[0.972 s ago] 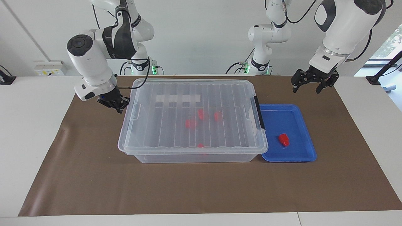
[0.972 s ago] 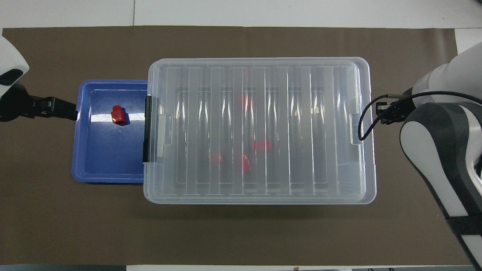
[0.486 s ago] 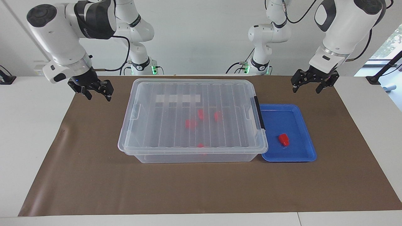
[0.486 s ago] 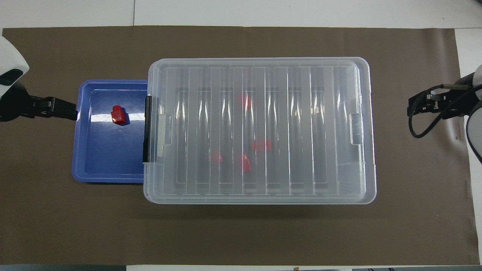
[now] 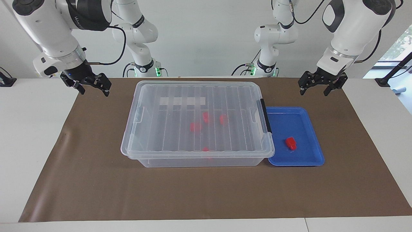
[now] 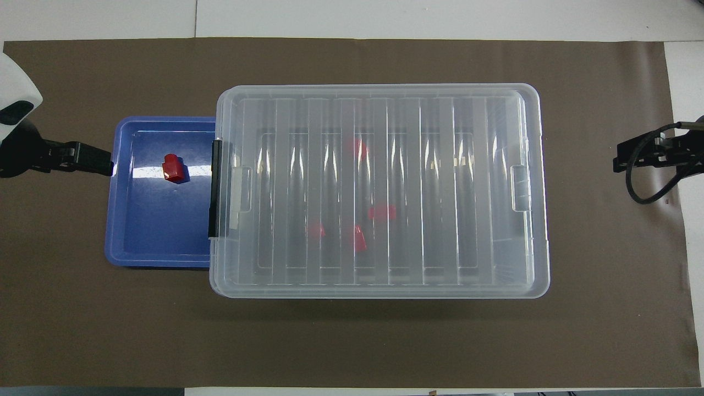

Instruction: Place red block in blue tray from box

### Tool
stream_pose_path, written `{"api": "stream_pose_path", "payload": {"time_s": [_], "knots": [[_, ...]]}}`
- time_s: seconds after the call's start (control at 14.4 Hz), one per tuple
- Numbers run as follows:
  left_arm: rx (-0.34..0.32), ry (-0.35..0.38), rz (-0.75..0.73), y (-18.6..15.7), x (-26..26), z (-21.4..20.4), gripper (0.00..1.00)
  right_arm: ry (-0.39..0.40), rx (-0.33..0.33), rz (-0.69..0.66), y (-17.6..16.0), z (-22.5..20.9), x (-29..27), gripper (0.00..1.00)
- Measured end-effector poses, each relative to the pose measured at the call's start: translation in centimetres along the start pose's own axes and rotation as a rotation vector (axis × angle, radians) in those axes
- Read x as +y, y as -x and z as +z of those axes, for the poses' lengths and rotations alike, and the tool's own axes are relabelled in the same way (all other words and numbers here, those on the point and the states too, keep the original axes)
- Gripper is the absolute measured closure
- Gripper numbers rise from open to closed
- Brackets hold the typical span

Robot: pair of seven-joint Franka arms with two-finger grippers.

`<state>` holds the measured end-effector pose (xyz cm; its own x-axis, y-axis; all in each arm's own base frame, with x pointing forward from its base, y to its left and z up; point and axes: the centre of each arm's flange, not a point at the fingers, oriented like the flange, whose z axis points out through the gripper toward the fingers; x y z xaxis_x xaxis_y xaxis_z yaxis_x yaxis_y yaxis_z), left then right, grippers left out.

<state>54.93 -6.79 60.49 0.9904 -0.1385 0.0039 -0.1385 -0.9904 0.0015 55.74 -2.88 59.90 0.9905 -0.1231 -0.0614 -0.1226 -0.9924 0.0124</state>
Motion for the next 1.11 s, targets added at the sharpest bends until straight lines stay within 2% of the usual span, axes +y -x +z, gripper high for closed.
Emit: {"api": "stream_pose_path", "payload": {"time_s": [1.11], "knots": [[0.000, 0.000, 0.000, 0.0, 0.0, 0.0, 0.00, -0.006, 0.007, -0.037, 0.5, -0.6, -2.1, 0.00]]}}
